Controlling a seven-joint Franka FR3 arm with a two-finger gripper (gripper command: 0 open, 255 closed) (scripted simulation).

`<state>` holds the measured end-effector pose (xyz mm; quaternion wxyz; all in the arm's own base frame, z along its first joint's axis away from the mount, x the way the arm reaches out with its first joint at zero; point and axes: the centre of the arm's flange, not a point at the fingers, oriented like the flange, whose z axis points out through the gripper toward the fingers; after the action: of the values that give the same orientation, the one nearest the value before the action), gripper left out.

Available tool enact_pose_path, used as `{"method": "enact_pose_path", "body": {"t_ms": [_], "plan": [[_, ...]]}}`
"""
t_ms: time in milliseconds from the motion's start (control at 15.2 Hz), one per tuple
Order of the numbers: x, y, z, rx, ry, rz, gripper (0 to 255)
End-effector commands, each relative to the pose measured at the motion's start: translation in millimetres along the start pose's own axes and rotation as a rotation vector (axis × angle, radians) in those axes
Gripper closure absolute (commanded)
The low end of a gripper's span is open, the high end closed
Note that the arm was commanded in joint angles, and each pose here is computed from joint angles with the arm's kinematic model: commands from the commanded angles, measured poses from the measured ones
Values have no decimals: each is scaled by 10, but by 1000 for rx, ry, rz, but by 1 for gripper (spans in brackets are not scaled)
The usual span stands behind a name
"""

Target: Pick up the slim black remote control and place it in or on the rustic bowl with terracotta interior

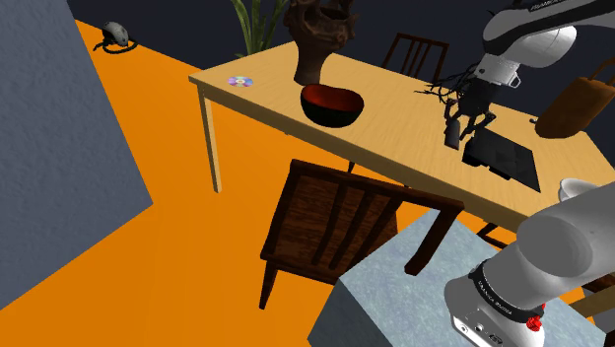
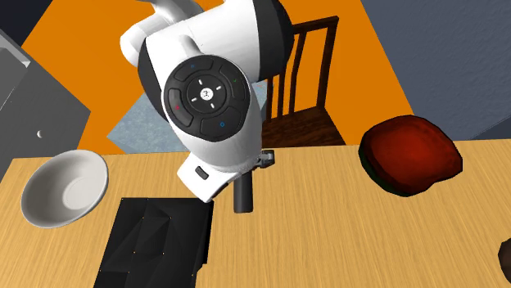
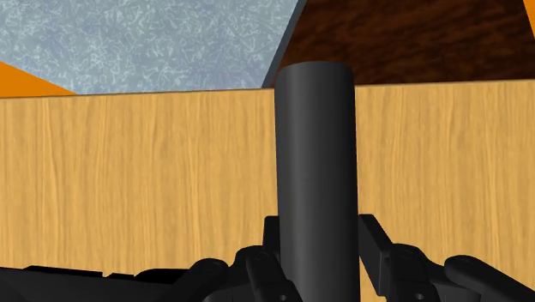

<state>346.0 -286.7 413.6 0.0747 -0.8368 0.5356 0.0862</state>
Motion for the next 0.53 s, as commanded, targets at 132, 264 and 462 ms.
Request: {"method": "enact_pose_path", "body": {"t_ms": [132, 264, 462], "plan": [[-56, 0, -205, 0, 0, 0, 255], [-80, -4, -308, 0, 0, 0, 255], [-115, -9, -462, 0, 0, 0, 255]]}}
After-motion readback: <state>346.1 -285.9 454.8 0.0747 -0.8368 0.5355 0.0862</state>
